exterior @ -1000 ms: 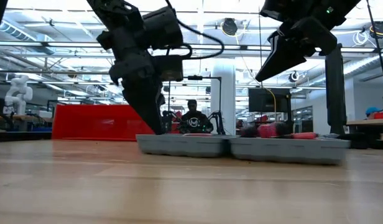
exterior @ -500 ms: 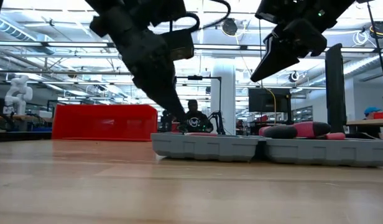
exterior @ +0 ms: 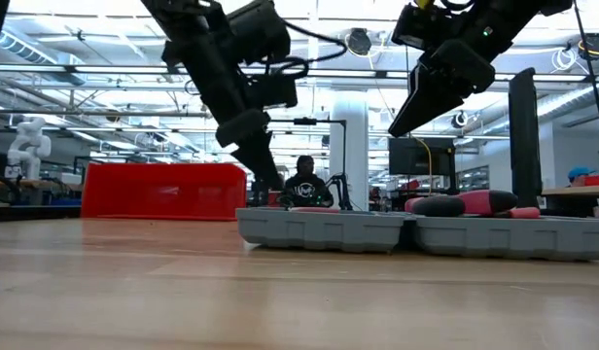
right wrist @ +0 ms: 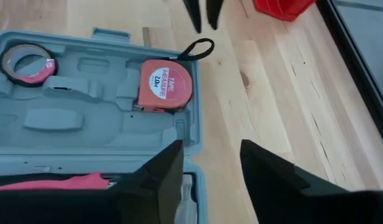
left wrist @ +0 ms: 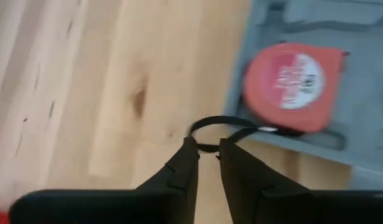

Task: Prefit tool cases
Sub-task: Remove the orange measuring tape from the gray pre-fit tool case

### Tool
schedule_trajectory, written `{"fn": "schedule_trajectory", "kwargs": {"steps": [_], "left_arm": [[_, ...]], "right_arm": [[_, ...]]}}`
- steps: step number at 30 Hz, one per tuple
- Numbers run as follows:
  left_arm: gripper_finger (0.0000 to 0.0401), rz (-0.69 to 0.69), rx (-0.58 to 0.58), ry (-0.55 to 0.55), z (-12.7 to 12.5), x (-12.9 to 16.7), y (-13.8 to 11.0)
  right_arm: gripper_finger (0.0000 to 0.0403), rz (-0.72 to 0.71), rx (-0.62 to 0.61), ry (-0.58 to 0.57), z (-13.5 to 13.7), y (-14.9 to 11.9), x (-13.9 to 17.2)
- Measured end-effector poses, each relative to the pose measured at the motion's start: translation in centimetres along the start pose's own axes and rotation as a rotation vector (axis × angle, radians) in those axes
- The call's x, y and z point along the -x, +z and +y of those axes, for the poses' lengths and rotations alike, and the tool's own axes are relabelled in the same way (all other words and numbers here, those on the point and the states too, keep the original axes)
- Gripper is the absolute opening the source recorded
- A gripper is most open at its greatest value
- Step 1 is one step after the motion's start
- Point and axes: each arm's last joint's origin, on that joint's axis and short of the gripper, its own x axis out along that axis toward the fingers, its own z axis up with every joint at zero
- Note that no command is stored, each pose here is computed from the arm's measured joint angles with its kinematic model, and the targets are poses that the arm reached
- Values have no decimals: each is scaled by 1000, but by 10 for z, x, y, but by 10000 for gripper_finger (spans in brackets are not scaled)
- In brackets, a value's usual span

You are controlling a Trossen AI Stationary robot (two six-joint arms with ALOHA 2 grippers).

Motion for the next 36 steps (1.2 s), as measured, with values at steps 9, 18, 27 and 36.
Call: {"fn": "schedule_trajectory", "kwargs": {"steps": [9, 18, 27, 36], "left_arm": [[140, -17, 109, -157, 19, -4, -1], [144, -11, 180, -139, 29, -5, -3], [144, 21, 218, -194, 28, -16, -7], [144, 7, 215, -191, 28, -28, -7]], "right_arm": [[185, 3, -4, -9, -3, 0, -1], [185, 3, 2, -8, -3, 0, -1], [185, 5, 11, -8, -3, 0, -2], [185, 12, 14, -9, -3, -1, -2]]}}
